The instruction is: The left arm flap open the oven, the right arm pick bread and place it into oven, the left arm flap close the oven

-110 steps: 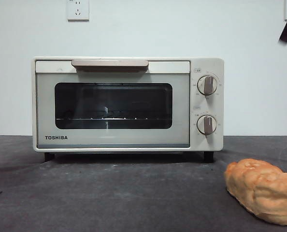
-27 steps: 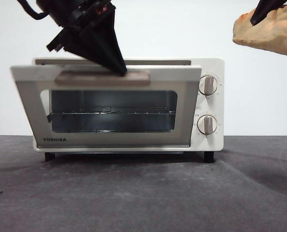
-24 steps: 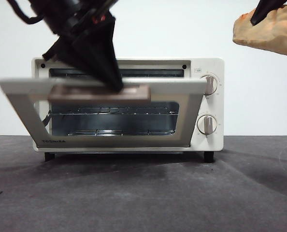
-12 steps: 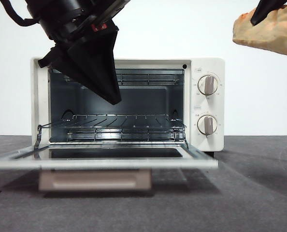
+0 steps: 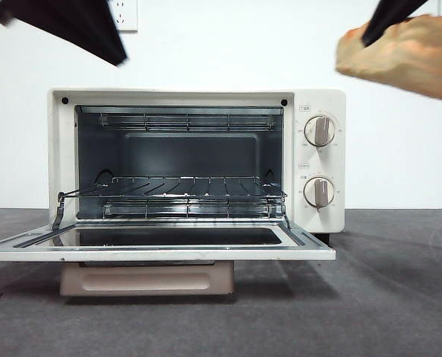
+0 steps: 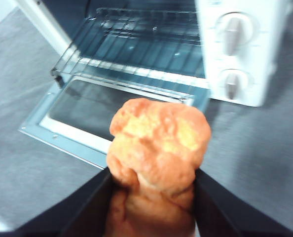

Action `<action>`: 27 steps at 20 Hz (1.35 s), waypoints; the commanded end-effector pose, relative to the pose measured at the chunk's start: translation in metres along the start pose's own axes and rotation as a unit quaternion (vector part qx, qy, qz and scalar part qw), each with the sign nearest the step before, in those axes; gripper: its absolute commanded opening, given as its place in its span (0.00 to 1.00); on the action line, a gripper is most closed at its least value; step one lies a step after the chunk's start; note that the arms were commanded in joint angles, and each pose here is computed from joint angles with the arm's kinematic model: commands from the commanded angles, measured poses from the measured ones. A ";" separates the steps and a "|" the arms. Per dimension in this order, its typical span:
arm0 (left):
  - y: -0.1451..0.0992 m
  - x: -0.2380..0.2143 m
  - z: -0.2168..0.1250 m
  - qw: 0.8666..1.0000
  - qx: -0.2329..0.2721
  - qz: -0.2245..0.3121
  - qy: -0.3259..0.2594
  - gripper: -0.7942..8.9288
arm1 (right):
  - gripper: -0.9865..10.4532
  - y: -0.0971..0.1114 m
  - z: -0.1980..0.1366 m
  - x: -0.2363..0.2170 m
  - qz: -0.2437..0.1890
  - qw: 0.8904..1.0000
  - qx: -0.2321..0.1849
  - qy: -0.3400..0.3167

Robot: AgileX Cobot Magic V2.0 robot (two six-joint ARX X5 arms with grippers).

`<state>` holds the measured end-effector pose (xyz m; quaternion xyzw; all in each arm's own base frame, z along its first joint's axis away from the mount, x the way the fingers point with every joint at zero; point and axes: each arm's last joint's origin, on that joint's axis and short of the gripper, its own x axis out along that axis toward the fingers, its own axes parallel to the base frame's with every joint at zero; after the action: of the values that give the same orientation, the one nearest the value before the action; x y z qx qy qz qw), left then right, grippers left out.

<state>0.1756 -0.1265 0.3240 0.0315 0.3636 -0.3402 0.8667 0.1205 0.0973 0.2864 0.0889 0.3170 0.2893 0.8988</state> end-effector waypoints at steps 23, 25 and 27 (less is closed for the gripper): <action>0.001 -0.072 -0.075 0.999 -0.012 0.023 -0.031 0.10 | 0.28 0.062 0.061 0.207 -0.020 0.999 0.038 0.004; 0.001 -0.072 -0.076 0.999 -0.011 0.023 -0.026 0.10 | 0.28 0.061 0.061 0.215 -0.038 0.998 0.051 -0.023; 0.001 -0.072 -0.076 0.999 -0.010 0.023 -0.026 0.10 | 0.28 0.059 0.060 0.222 -0.061 0.996 0.056 -0.041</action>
<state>0.0933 -0.0610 0.3134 0.0183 0.3481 -0.3135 0.8833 0.2691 0.2679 0.2378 0.1205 0.3032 0.2114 0.9213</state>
